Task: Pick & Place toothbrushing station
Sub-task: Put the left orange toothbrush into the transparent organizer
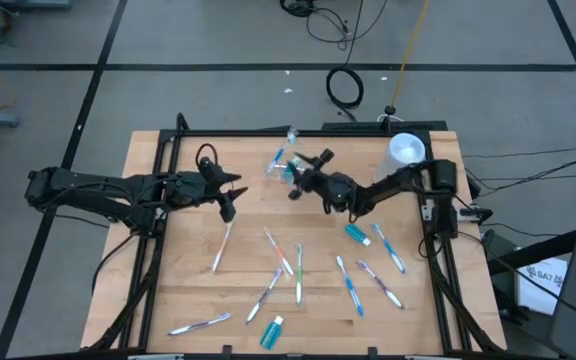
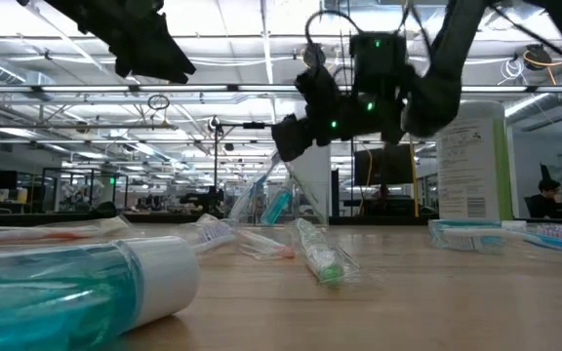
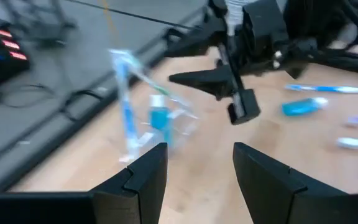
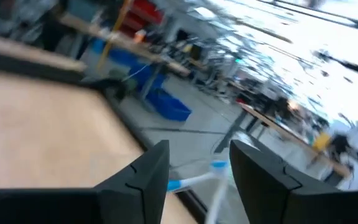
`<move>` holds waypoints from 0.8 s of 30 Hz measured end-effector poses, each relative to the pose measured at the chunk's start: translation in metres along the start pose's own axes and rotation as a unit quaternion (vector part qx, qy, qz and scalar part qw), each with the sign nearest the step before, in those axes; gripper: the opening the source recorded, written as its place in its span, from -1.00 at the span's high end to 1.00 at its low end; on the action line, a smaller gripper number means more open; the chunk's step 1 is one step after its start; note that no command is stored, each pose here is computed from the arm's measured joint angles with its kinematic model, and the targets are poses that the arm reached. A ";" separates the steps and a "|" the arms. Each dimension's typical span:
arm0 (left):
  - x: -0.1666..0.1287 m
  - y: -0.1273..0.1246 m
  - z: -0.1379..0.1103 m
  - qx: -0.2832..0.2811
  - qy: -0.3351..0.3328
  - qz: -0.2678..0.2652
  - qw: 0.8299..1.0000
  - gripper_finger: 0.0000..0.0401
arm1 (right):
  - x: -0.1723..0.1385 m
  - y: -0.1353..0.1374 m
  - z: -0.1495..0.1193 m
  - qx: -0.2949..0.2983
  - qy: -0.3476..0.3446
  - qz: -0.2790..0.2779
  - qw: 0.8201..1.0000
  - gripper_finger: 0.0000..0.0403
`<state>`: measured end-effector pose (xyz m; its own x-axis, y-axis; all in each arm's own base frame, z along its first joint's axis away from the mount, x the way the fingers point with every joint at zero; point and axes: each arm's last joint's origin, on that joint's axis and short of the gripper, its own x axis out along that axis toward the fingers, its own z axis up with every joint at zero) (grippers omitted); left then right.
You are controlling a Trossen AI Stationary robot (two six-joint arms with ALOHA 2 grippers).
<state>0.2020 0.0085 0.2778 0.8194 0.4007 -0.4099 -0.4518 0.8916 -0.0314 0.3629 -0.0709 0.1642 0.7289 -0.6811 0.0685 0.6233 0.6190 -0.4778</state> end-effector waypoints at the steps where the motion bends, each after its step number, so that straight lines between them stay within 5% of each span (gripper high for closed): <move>1: 0.000 -0.001 0.000 -0.003 0.005 -0.019 1.000 0.06 | -0.005 0.002 0.008 -0.019 0.007 0.015 1.000 0.21; 5: -0.001 -0.007 -0.002 -0.037 0.030 -0.097 0.994 0.06 | -0.027 0.002 0.031 -0.071 0.062 0.088 0.992 0.21; 11: -0.005 -0.018 -0.016 -0.078 0.118 -0.166 0.976 0.06 | -0.061 -0.012 0.055 -0.026 0.130 0.144 0.981 0.22; 17: 0.000 -0.028 -0.046 -0.097 0.248 -0.108 0.958 0.06 | -0.079 -0.025 0.072 0.001 0.135 0.158 0.978 0.22; 24: 0.018 -0.029 -0.080 -0.125 0.340 0.067 0.930 0.06 | -0.086 -0.025 0.079 0.004 0.125 0.167 0.978 0.22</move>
<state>0.2015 -0.0274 0.1981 0.3747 0.2030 -0.9047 -0.6711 0.7326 -0.1135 0.3072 0.0031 0.2389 0.8011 -0.5136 -0.3073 0.3644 0.8259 -0.4302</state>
